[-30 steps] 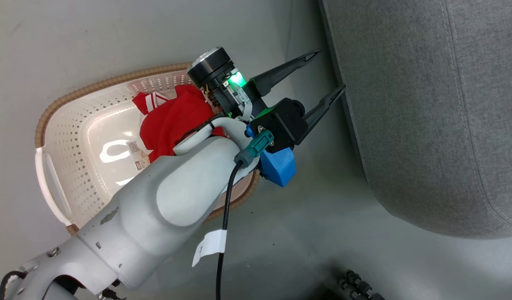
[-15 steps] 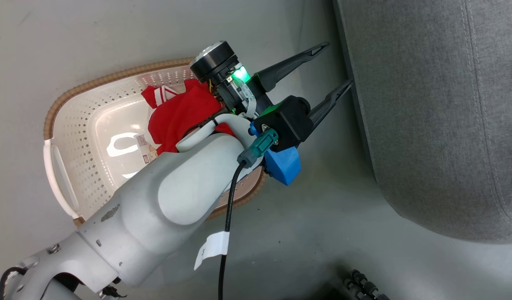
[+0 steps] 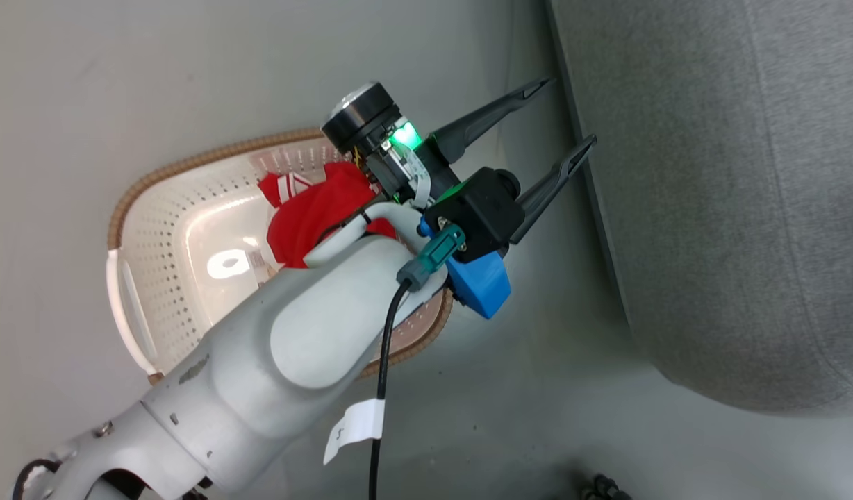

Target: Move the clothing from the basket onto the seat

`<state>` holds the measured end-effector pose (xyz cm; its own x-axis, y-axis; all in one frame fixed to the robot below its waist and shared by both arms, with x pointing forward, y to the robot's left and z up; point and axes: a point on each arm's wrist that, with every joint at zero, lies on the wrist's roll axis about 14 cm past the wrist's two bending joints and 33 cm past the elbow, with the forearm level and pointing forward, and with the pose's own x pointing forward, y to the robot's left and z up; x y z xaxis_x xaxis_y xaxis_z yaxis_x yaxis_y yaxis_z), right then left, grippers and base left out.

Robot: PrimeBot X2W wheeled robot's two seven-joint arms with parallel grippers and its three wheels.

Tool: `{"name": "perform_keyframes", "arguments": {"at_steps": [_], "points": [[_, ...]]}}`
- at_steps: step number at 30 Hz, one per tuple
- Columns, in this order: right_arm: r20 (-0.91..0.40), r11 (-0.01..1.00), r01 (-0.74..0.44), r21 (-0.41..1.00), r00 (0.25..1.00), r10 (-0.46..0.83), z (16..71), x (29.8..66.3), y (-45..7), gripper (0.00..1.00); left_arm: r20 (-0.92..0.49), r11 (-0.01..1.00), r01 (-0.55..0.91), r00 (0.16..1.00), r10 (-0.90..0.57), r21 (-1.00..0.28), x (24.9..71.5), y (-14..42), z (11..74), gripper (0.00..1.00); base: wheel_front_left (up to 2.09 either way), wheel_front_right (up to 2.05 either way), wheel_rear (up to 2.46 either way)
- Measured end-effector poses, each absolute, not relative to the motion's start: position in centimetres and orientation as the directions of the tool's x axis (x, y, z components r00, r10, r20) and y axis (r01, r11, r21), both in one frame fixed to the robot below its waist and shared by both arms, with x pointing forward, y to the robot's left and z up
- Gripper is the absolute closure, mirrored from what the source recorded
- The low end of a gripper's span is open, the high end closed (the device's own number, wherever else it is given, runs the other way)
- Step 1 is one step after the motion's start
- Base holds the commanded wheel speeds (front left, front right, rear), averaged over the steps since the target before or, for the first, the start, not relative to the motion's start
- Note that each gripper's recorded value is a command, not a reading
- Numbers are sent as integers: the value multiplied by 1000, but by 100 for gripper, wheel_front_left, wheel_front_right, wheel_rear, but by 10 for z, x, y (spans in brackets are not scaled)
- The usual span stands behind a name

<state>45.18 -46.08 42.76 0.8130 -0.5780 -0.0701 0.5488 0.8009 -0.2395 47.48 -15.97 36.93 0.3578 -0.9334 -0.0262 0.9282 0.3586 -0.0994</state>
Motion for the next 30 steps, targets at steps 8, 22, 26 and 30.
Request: {"name": "perform_keyframes", "arguments": {"at_steps": [8, 22, 26, 30], "points": [[-8, 812, 543, -213, 830, -557, 462, 414, -439, 0, 25, 427, 899, 432, -902, -98, 469, -149, 418, 0, 0, 0, 0], [198, 956, 269, -118, 950, -243, 544, 439, -332, 0, 100, 768, 636, 771, -629, -77, 486, -35, 494, 0, 0, 0, 0], [223, 981, 175, -89, 963, -151, 553, 444, -295, 0, 106, 849, 524, 850, -516, -65, 480, 11, 504, 0, 0, 0, 0], [249, 994, 92, -62, 966, -74, 562, 446, -263, 0, 108, 910, 409, 910, -401, -67, 470, 55, 511, 0, 0, 0, 0]]}}
